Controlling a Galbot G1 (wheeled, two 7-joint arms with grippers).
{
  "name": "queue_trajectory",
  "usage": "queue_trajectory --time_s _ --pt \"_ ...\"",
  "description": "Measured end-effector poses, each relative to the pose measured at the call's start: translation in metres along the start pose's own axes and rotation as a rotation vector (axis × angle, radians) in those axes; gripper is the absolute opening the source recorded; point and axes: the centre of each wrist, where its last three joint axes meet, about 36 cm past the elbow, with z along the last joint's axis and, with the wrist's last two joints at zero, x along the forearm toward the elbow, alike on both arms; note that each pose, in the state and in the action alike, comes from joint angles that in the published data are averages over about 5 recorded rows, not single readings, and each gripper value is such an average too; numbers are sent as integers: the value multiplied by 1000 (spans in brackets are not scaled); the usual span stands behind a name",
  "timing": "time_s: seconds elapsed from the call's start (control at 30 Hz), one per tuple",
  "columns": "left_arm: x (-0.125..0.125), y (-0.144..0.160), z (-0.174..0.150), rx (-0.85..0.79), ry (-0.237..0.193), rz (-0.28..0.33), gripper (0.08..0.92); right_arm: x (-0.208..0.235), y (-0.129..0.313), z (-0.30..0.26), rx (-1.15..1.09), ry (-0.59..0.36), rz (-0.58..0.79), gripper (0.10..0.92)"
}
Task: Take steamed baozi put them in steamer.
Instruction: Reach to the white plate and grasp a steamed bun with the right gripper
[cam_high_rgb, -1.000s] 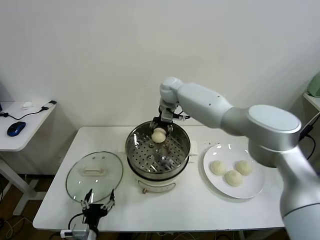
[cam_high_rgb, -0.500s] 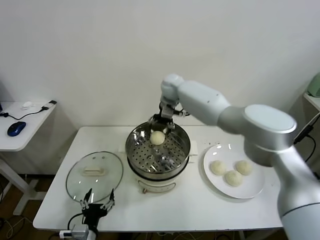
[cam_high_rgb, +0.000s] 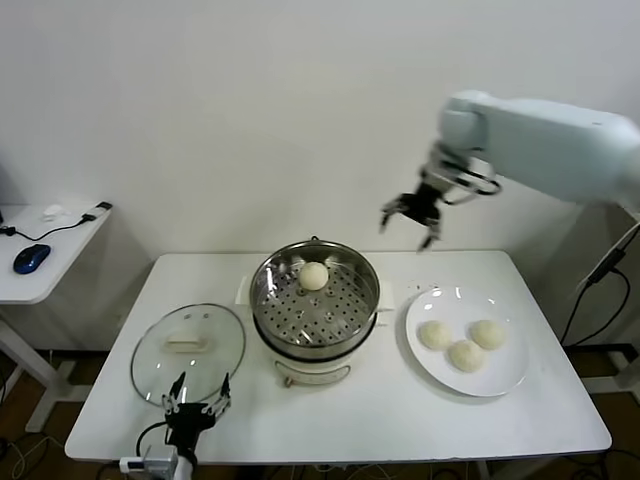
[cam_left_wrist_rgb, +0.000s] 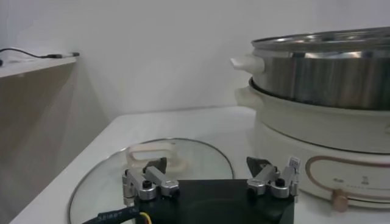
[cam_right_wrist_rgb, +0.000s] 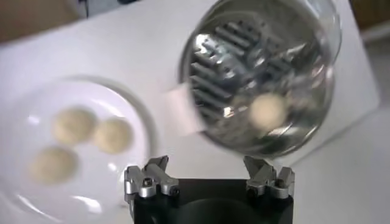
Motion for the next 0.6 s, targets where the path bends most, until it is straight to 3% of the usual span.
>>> queue_trajectory --time_s 0.3,0.6 --pt "0 2 5 -3 11 -5 823 -65 64 12 -422 58 -21 823" --pt "4 5 8 -12 20 -9 823 -140 88 18 -609 80 -25 823"
